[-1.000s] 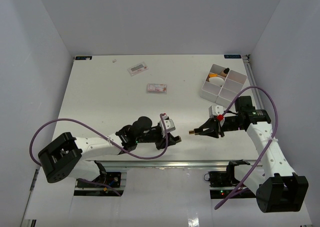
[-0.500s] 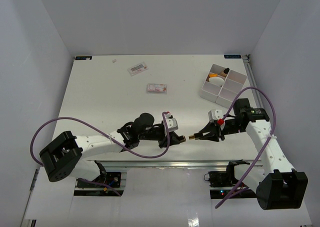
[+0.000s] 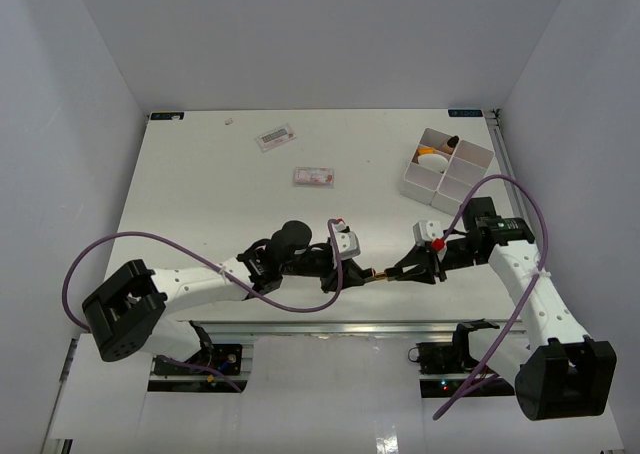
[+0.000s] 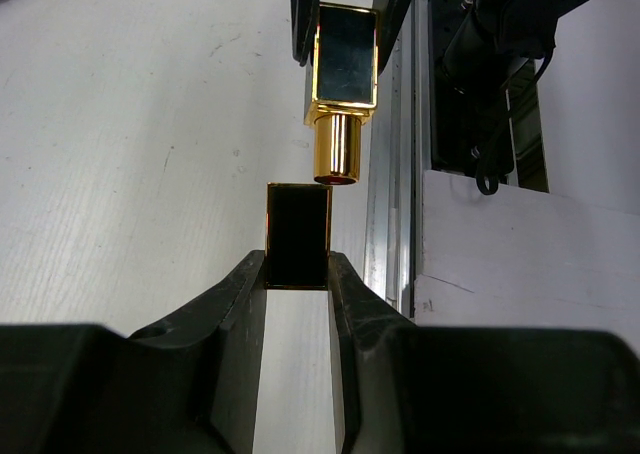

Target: Organize the makeup

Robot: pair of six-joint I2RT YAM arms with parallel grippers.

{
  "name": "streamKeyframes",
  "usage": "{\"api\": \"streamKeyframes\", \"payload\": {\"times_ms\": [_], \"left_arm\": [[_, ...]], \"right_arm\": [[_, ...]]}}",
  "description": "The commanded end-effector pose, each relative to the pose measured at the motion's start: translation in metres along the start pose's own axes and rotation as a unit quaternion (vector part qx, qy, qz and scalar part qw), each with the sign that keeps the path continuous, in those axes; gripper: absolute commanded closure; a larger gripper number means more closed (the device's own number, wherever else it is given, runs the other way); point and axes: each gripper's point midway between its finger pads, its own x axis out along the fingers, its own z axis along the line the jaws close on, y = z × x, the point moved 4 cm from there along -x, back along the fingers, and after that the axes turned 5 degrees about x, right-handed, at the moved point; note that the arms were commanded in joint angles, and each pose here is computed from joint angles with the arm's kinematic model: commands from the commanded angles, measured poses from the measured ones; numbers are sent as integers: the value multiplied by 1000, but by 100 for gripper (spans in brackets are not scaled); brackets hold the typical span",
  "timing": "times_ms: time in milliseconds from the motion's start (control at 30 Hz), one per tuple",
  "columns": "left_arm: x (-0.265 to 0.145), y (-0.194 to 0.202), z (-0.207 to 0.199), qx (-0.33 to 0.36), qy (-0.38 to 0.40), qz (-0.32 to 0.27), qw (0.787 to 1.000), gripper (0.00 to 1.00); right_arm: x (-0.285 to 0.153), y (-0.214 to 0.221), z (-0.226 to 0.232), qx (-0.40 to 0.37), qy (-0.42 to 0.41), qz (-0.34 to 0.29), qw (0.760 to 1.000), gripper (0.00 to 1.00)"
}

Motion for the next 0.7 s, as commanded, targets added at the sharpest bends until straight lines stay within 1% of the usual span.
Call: {"api": "streamKeyframes", "payload": {"times_ms": [0, 300, 500, 667], "left_arm": [[1, -25, -4, 18, 23, -34, 999, 84], [-7, -27, -8, 23, 23, -40, 999, 83], [-4, -29, -8, 24, 28, -40, 999, 83], [3, -28, -6, 17, 40, -29, 999, 82]], "right_arm": [[3, -3, -5, -13, 4, -8, 1000, 92], [2, -3, -12, -16, 11, -1, 1000, 92], [5, -1, -12, -18, 7, 4, 1000, 92], [10, 0, -10, -27, -1, 19, 999, 92]]}}
